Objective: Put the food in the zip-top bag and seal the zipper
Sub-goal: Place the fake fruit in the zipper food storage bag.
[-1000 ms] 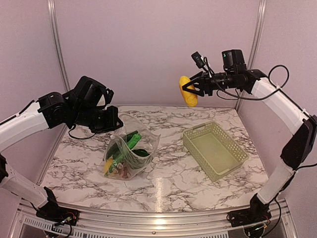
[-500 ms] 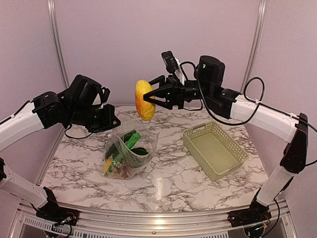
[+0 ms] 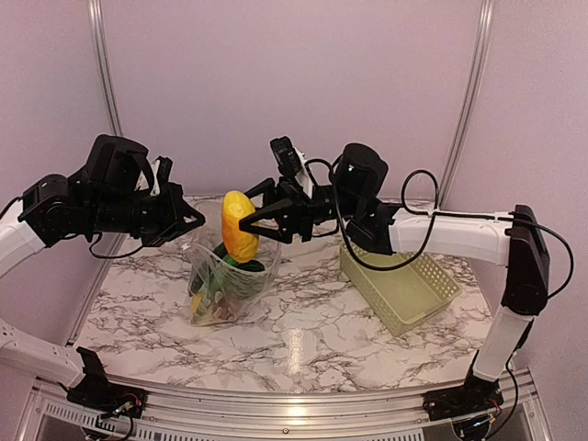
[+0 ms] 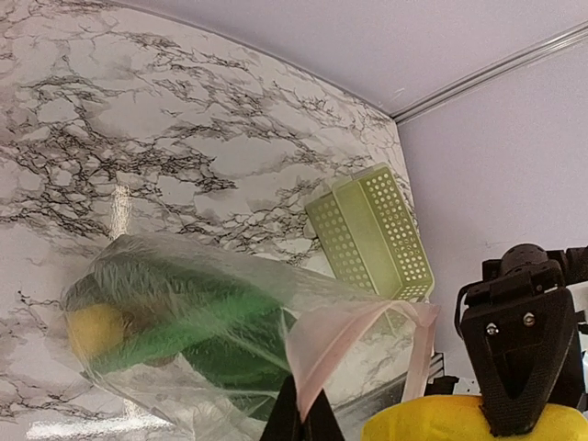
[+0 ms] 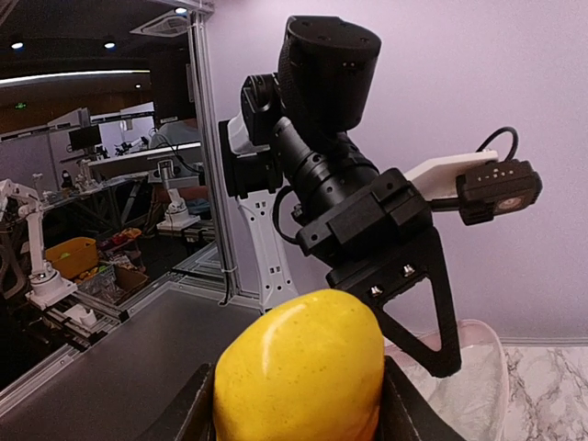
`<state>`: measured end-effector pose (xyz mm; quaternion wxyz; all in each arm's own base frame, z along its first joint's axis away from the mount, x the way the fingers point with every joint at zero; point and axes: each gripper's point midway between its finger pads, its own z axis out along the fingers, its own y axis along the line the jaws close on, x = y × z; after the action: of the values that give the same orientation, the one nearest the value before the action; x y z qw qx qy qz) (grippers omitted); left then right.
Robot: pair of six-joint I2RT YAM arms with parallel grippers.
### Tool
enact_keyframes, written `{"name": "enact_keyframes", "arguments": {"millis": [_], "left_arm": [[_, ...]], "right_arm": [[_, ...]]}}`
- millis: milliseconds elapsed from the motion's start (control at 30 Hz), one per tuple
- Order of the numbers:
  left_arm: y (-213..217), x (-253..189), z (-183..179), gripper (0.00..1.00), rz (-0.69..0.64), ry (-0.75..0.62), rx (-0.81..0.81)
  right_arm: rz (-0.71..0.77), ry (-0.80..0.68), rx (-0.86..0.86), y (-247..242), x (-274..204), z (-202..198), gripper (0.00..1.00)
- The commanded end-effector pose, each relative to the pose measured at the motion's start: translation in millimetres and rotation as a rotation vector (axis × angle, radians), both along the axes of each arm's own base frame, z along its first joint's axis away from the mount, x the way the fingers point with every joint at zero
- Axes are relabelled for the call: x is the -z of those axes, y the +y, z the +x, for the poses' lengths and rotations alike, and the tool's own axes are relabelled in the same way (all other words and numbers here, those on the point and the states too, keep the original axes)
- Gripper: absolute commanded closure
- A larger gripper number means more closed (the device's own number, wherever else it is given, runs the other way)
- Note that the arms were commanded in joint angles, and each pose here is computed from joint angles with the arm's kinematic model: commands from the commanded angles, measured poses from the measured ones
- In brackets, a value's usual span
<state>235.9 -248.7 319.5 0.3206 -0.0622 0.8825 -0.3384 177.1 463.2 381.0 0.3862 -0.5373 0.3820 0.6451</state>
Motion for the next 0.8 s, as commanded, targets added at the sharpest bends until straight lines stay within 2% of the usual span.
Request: {"name": "enact_keyframes", "arguments": {"millis": [0,133,233,367,567,633,767], "left_arm": [[18,3,-6,1.0,-0.007,0.018,-0.056],[22,5,-8,1.0,-0.003,0.015,-0.061],[24,5,-8,1.0,0.007,0.009,-0.063],[27,8,-8,1.0,0.03,0.0,-0.059],[32,8,-5,1.0,0.051,-0.022,-0.07],[35,9,-5,1.0,0.056,-0.025,-0.079],[39,10,-4,1.0,0.061,-0.034,-0.097]], "right_arm": [[0.058,-0.011,-0.033,16,-2,-10,0.84],[0.057,0.004,0.008,33,9,3,0.83],[0.048,0.005,0.078,46,16,20,0.75],[0.035,-0.01,0.088,51,19,27,0.47],[-0.033,-0.045,0.07,35,9,26,0.25],[-0.06,-0.025,0.064,25,7,32,0.04],[-0.137,-0.024,0.062,6,-1,43,0.01]]}}
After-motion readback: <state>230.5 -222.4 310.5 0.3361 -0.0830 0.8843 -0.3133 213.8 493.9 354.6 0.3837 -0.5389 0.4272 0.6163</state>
